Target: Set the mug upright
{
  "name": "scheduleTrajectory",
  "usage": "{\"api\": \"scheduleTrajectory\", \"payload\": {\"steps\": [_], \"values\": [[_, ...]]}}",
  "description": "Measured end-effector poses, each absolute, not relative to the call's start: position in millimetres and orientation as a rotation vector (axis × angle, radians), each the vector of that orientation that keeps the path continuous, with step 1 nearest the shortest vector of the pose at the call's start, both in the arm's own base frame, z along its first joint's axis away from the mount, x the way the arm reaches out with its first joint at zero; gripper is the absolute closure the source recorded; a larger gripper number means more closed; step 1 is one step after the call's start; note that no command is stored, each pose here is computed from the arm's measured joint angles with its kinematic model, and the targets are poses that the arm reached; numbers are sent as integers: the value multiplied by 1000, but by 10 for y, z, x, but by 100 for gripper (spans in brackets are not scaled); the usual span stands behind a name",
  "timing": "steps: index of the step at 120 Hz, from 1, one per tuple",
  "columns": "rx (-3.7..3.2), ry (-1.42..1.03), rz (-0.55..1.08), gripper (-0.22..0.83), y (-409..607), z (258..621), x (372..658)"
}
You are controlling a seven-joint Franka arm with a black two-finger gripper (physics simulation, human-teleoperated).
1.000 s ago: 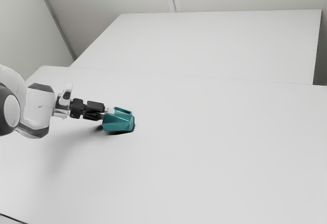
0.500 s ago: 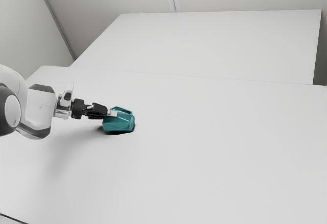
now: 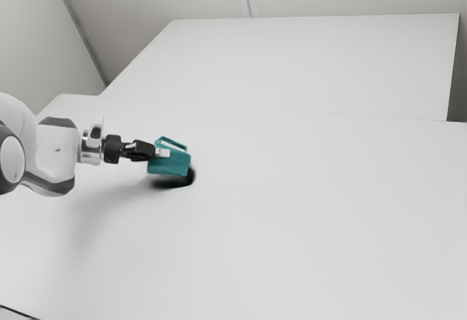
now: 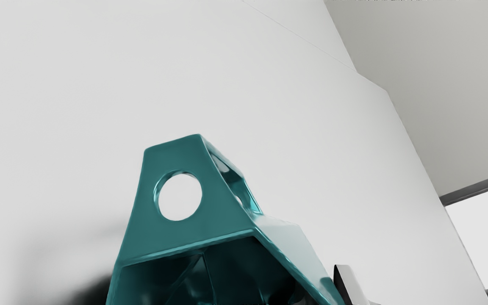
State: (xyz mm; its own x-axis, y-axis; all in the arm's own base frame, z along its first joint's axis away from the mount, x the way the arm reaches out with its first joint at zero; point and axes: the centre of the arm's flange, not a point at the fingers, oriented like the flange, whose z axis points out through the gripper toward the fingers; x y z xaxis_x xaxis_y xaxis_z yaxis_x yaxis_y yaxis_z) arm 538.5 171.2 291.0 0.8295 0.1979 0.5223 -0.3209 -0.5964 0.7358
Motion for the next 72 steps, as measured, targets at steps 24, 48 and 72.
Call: {"api": "scheduleTrajectory", "payload": {"steps": [24,48,72], "values": [[2069,-177,790,79,1508,3297,5473],[2134,-276,803,79,1204,3544,5542],[2324,-437,723,78,1035,3805,5576]]}}
